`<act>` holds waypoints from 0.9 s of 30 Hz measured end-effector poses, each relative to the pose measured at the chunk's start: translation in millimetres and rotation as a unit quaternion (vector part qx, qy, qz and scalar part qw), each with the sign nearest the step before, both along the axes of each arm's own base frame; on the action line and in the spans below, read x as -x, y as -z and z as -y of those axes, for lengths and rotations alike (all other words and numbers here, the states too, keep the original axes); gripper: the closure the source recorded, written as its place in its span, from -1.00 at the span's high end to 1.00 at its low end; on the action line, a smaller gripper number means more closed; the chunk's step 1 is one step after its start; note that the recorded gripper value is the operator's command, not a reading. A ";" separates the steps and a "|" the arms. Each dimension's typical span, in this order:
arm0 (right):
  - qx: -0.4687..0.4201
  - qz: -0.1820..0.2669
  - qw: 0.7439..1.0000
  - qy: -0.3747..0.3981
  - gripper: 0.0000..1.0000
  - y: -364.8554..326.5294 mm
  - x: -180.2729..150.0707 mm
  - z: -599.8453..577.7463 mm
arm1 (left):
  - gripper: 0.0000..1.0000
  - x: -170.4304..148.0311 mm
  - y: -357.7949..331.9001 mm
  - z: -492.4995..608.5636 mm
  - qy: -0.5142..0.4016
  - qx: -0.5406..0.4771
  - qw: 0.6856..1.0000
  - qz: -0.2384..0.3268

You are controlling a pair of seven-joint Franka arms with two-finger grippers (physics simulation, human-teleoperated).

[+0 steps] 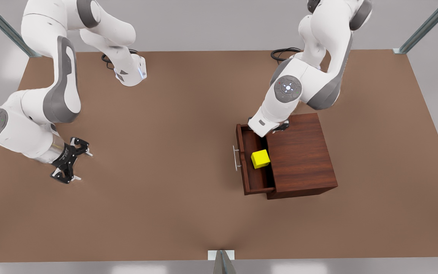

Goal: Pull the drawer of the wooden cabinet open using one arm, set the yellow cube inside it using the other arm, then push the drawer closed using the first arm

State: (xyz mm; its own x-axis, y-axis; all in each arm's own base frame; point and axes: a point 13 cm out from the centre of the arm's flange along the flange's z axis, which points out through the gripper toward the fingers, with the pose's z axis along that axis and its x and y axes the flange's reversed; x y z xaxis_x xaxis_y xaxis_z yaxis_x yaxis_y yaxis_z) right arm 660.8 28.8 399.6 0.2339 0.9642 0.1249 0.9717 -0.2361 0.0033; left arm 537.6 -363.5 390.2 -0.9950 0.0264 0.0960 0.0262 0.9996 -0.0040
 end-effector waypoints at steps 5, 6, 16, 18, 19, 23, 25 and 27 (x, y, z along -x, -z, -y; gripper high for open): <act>0.047 -0.080 0.976 -0.196 1.00 24.5 57.1 50.6 | -1.00 -0.2 70.7 81.0 -0.175 -0.010 0.984 0.020; 0.046 -0.090 0.968 -0.231 1.00 27.9 61.8 51.0 | -1.00 -3.9 81.8 87.8 -0.216 -0.009 0.976 0.024; 0.009 -0.121 0.871 -0.475 1.00 45.7 81.7 45.7 | -1.00 -36.2 179.6 131.6 -0.557 0.020 0.830 0.036; 0.001 -0.119 0.855 -0.505 1.00 47.3 82.6 46.2 | -1.00 -41.0 196.5 135.0 -0.607 0.024 0.794 0.041; -0.003 -0.117 0.847 -0.519 1.00 47.7 83.0 46.1 | -1.00 -44.4 201.7 133.0 -0.631 0.025 0.774 0.042; -0.014 -0.110 0.817 -0.565 1.00 48.2 83.9 45.8 | -1.00 -60.7 214.9 105.1 -0.718 0.017 0.694 0.048; -0.019 -0.108 0.804 -0.585 1.00 50.0 83.9 45.2 | -1.00 -62.6 214.7 98.9 -0.749 0.012 0.661 0.048; -0.024 -0.106 0.791 -0.602 1.00 51.4 83.9 44.1 | -1.00 -62.4 212.8 94.3 -0.774 0.005 0.632 0.047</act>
